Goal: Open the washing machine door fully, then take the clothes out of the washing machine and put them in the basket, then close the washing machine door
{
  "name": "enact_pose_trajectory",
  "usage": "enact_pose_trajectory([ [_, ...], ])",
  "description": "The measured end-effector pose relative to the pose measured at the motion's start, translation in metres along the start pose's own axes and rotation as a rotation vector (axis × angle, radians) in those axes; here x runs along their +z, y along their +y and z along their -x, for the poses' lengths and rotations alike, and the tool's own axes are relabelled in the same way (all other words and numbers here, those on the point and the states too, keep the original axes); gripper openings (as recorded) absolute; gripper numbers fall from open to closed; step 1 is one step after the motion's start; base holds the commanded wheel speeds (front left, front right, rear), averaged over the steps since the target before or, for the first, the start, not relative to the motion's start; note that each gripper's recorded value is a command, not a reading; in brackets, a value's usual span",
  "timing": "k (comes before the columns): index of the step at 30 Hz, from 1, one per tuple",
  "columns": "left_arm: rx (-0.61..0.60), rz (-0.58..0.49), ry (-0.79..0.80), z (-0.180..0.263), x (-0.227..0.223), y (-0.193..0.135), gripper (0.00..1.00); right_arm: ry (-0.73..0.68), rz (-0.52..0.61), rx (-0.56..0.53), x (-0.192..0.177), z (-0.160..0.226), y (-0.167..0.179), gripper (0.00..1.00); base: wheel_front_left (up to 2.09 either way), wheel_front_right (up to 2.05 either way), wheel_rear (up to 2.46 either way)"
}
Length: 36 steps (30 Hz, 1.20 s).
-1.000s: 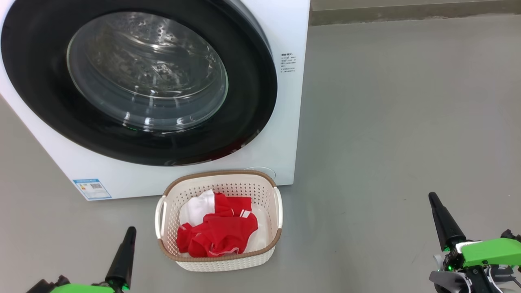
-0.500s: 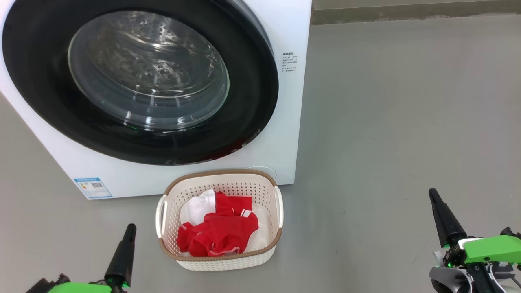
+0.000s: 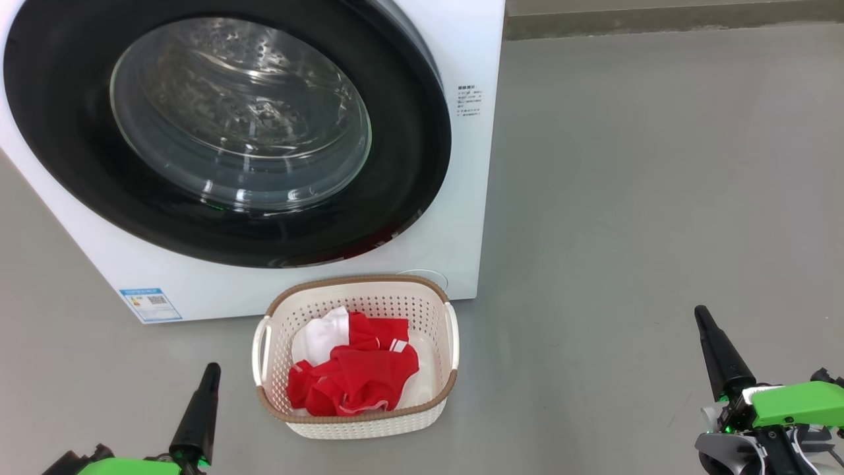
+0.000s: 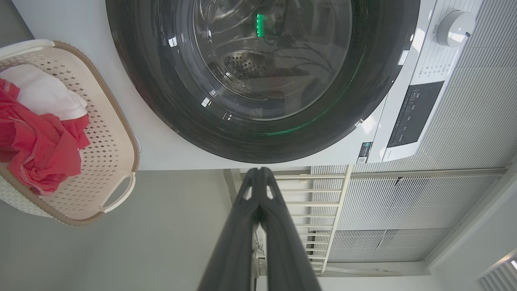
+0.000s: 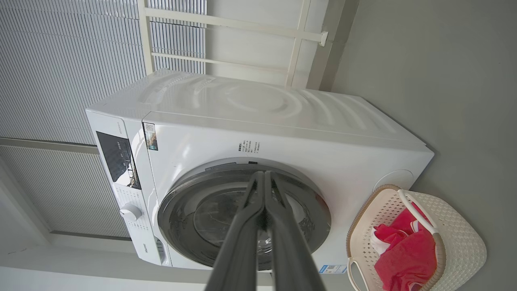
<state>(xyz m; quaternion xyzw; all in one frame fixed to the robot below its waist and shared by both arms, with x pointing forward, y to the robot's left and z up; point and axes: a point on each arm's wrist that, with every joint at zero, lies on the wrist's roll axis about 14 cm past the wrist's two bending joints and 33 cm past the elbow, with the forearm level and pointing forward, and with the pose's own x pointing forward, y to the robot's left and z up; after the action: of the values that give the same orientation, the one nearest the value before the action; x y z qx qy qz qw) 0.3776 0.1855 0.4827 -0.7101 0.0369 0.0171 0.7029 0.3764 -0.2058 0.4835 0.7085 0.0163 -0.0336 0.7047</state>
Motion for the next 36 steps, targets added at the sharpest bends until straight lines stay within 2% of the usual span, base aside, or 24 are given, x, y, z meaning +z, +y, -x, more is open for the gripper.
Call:
enact_pose_trajectory([
  [36, 0.000, 0.000, 0.000, 0.0000, 0.0001, 0.0000, 0.00, 0.001, -0.003, 0.000, -0.0002, 0.0001, 0.0000, 0.00, 0.00, 0.00, 0.00],
])
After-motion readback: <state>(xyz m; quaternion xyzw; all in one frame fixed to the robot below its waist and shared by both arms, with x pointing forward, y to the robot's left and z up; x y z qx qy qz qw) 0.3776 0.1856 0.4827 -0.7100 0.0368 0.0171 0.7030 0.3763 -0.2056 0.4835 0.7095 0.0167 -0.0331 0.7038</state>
